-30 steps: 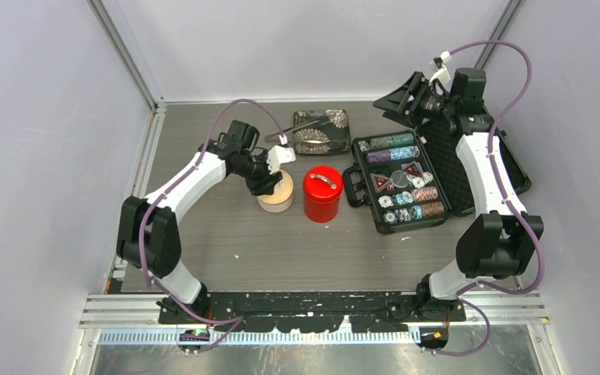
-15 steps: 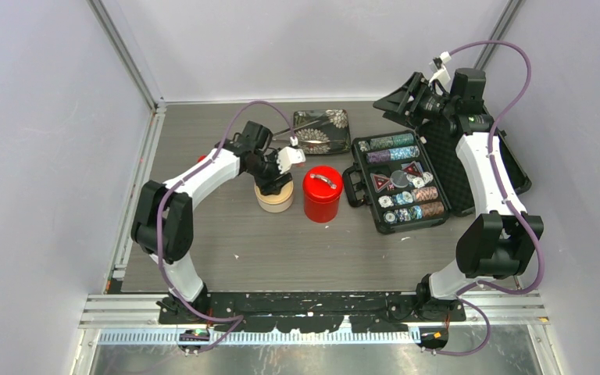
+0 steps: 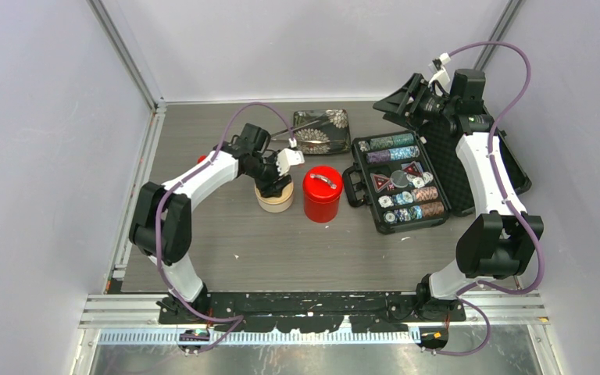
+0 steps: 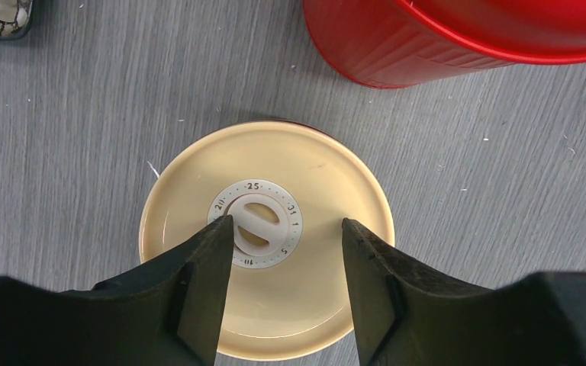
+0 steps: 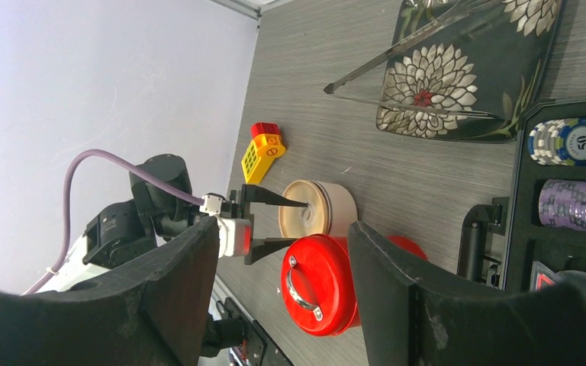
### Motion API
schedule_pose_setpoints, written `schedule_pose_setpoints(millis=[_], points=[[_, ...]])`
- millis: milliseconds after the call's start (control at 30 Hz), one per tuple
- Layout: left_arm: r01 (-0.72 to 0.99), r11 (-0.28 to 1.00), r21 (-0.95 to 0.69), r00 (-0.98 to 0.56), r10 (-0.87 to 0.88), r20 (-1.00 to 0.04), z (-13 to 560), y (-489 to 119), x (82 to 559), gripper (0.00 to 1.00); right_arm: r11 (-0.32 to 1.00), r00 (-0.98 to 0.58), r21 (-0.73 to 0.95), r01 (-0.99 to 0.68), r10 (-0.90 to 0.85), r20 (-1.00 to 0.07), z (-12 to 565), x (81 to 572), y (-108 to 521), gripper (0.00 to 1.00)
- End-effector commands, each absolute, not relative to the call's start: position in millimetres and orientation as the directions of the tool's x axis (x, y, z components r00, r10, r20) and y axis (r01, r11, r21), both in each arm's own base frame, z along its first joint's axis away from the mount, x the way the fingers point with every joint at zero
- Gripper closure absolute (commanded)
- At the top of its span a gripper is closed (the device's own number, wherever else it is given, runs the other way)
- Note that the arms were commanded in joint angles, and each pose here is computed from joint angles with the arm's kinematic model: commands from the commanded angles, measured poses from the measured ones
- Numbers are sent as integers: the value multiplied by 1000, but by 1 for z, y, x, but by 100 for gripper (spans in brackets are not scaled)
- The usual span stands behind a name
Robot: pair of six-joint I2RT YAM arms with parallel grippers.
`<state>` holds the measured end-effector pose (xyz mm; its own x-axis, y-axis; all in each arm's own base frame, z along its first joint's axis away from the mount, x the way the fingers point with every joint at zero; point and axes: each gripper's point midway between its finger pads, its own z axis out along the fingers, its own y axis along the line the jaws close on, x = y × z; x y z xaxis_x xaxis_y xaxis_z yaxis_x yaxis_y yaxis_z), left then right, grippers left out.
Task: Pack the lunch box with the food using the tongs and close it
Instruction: Close the box lid on the packing box.
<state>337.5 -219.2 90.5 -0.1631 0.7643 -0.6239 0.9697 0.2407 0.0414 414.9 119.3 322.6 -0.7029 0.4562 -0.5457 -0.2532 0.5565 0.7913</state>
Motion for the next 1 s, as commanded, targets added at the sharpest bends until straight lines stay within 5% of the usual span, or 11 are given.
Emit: schedule_pose_setpoints(millis=[0, 400, 633, 967], points=[[945, 265, -193, -326, 827, -458, 36, -194, 281, 44, 578, -656, 753, -316, 440, -613, 342, 411, 117, 33], [907, 313, -280, -418, 743, -523, 68, -205, 287, 44, 582, -656, 749, -316, 436, -616, 343, 409, 117, 33], [959, 279, -39, -244, 753, -612, 122, -204, 324, 43, 582, -657, 749, -317, 435, -616, 343, 408, 117, 33], [966, 172, 195, -17, 792, -611, 152, -201, 344, 33, 578, -660, 754, -314, 438, -610, 341, 409, 117, 33]])
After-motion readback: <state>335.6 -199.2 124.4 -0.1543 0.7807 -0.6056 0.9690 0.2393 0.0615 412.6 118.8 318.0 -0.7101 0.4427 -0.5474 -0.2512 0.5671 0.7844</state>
